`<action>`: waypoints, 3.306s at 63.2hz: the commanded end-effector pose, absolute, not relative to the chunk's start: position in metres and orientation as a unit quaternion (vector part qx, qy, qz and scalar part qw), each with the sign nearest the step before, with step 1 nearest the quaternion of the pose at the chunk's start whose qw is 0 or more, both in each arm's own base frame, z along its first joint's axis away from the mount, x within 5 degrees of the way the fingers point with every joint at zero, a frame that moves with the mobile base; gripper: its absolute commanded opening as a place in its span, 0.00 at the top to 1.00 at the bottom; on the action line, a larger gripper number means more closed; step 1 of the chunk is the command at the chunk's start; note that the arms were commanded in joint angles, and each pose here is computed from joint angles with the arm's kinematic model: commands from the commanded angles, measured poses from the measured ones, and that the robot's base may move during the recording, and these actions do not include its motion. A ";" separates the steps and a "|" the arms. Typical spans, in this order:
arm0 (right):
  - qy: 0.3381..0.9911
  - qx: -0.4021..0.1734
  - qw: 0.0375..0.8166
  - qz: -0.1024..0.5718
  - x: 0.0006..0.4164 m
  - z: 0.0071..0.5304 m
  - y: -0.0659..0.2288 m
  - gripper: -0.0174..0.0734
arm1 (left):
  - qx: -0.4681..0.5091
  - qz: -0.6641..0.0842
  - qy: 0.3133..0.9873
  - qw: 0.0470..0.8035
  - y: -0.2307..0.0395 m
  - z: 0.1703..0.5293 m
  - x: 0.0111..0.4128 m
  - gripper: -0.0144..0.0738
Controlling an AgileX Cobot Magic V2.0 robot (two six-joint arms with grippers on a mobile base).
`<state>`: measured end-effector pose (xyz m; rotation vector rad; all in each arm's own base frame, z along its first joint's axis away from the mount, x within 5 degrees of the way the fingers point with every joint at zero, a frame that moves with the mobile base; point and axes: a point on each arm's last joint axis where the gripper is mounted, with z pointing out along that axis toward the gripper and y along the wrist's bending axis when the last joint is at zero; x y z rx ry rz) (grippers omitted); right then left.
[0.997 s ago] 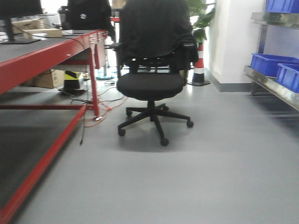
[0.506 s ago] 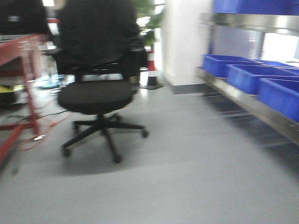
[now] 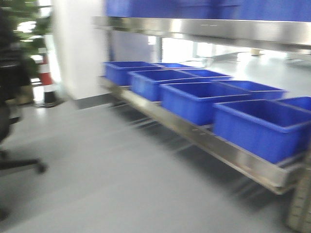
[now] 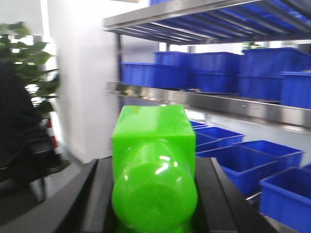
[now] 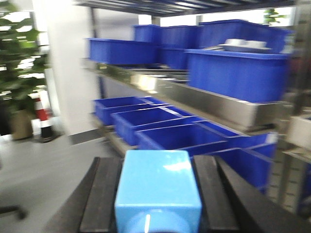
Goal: Grab block from conveyor and place in blue bin
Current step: 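Drive the base to the shelf of blue bins holding both blocks, then move both grippers with blocks over an open blue bin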
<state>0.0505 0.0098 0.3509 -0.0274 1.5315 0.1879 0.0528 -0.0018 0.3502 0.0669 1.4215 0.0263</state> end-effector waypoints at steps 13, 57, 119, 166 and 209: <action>0.684 -0.012 0.725 0.085 0.050 0.353 0.010 0.98 | 0.027 0.011 0.645 0.763 -0.002 0.352 0.052 0.96; 0.684 -0.012 0.725 0.085 0.050 0.353 0.010 0.98 | 0.027 0.011 0.645 0.763 -0.002 0.352 0.052 0.96; 0.684 -0.012 0.725 0.085 0.050 0.353 0.010 0.98 | 0.027 0.011 0.645 0.763 -0.002 0.352 0.052 0.96; 0.684 -0.012 0.725 0.085 0.050 0.353 0.010 0.98 | 0.027 0.011 0.645 0.763 -0.002 0.352 0.052 0.96; 0.683 -0.011 0.725 0.086 0.050 0.354 0.010 0.98 | 0.024 0.008 0.625 0.780 -0.002 0.356 0.051 0.96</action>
